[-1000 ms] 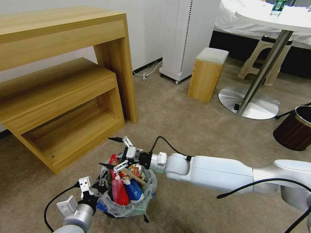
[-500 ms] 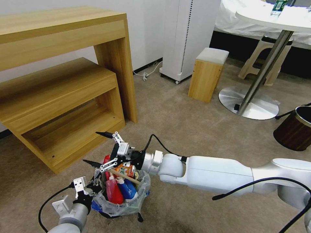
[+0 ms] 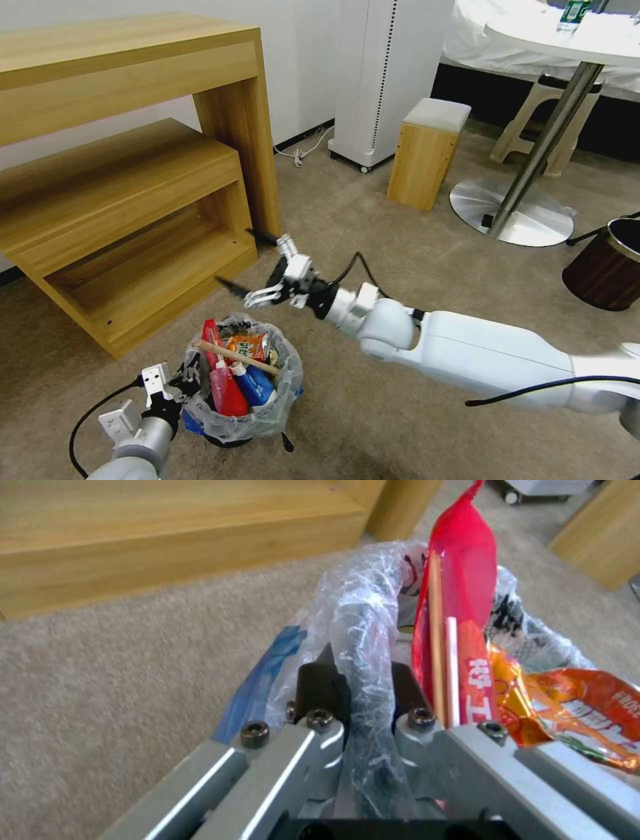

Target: Pick up the trash bin and place the garbage on the floor into it.

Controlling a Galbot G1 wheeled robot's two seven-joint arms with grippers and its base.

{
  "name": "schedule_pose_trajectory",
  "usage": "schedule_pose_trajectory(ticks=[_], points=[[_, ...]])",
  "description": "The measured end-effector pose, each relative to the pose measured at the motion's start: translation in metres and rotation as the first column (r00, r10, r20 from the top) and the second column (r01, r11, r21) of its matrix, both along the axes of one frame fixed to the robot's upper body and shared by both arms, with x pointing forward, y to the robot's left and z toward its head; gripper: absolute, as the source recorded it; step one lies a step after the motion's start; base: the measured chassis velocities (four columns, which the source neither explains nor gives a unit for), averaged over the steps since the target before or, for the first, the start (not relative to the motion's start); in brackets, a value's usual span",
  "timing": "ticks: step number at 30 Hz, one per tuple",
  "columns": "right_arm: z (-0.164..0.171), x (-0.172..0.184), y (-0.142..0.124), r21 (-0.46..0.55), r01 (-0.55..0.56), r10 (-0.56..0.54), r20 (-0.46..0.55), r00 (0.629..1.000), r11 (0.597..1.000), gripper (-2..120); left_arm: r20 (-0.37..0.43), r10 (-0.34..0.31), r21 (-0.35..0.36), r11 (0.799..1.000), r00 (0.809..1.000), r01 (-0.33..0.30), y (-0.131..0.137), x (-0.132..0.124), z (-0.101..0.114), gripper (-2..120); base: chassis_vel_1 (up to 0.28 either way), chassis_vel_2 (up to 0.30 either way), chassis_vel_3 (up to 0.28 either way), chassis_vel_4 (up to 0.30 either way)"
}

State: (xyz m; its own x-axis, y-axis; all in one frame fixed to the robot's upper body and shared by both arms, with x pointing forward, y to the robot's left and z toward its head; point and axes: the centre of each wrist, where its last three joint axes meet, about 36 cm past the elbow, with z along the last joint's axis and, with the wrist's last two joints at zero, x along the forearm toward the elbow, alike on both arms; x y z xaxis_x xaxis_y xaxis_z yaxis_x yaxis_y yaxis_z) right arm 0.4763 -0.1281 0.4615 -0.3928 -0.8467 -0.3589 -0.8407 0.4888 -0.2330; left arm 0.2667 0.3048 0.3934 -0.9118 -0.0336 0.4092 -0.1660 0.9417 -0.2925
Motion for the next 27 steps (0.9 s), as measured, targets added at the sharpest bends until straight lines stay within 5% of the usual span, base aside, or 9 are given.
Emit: schedule_pose_trajectory(ticks=[5, 13, 20, 27], points=[[0.0, -0.002, -0.039, -0.003, 0.091, -0.091, -0.009, 0.996, 0.996, 100, -0.003, 0.001, 0.007, 1.0, 1.0, -0.001, 0.008, 0.006, -0.002, 3, 0.0, 0.0, 0.0, 0.0], [-0.004, -0.027, -0.15, -0.054, 0.339, -0.34, -0.013, 0.94, 0.939, 100, -0.02, 0.012, 0.015, 1.0, 1.0, -0.012, 0.028, 0.025, -0.015, 3, 0.0, 0.0, 0.0, 0.0], [-0.021, -0.053, -0.186, -0.112, 0.442, -0.447, -0.027, 0.894, 0.89, 100, -0.042, 0.031, 0.03, 0.999, 0.999, -0.029, 0.042, 0.033, -0.03, 3, 0.0, 0.0, 0.0, 0.0], [-0.03, -0.061, -0.19, -0.106, 0.506, -0.512, -0.04, 0.858, 0.856, 100, -0.055, 0.029, 0.04, 0.999, 0.998, -0.027, 0.047, 0.034, -0.037, 3, 0.0, 0.0, 0.0, 0.0]])
